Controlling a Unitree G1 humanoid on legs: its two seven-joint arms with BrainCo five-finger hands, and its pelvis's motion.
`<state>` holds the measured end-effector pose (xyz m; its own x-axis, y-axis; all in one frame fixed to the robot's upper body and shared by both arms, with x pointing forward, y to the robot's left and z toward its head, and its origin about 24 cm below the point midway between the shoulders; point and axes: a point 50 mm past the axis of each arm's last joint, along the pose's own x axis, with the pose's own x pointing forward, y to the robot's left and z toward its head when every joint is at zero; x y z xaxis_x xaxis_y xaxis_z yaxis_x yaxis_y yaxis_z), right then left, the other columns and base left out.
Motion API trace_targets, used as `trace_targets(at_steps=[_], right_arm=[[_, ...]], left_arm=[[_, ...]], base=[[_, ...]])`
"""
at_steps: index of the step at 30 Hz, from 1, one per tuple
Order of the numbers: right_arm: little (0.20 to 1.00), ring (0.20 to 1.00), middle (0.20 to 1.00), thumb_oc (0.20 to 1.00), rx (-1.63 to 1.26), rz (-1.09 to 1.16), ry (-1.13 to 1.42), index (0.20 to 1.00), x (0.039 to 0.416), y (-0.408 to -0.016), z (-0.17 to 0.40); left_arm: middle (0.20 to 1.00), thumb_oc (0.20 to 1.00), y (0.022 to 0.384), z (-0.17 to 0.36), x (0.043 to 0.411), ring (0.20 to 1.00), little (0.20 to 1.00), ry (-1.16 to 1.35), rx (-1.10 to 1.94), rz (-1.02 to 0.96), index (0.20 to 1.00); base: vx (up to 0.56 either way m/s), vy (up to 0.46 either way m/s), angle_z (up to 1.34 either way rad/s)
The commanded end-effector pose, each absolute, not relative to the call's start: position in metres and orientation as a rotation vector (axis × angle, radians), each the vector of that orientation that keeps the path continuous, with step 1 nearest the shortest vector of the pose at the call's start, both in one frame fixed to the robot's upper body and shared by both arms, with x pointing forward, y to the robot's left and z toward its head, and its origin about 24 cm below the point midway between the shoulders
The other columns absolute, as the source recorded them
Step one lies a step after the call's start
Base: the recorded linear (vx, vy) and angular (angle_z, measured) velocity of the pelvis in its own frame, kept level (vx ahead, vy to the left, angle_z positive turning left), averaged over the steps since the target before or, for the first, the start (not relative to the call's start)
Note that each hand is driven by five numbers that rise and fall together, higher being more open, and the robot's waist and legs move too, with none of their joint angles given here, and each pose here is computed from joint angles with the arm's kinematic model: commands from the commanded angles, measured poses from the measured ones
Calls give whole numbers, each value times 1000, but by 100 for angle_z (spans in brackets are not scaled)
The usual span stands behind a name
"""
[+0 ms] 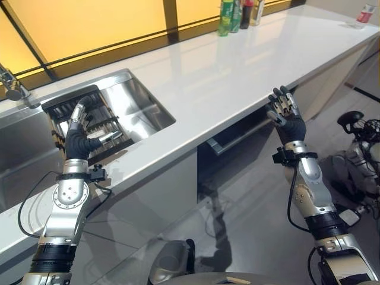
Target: Pick up plates and place into dishwasher.
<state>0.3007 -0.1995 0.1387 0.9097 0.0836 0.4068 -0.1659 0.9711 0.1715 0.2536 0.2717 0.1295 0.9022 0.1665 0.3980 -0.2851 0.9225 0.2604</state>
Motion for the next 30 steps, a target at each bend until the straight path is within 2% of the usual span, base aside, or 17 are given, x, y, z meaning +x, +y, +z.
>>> trace_targets(at_steps=[1,11,16,23,30], right_arm=[[1000,1000,1000,1000,135,233,-535,1000,286,-184,161],[1000,1000,1000,1000,-11,323,-653,1000,274,-162,186],[1000,1000,1000,1000,-21,308,-716,1000,274,-153,197],[1000,1000,1000,1000,-63,274,-744,1000,267,-152,190],[1000,1000,1000,1000,-69,227,-781,1000,271,-156,203]], left_arm=[[1000,1000,262,144,255,1000,1000,-479,216,243,1000],[1000,1000,240,133,258,1000,1000,-456,-43,230,1000],[1000,1000,229,138,262,1000,1000,-473,-96,139,1000],[1000,1000,206,139,279,1000,1000,-436,-112,139,1000],[1000,1000,164,149,287,1000,1000,-496,-96,33,1000]], base=[[38,-3,-27],[27,-26,11],[80,7,29],[78,-151,111],[78,-196,135]])
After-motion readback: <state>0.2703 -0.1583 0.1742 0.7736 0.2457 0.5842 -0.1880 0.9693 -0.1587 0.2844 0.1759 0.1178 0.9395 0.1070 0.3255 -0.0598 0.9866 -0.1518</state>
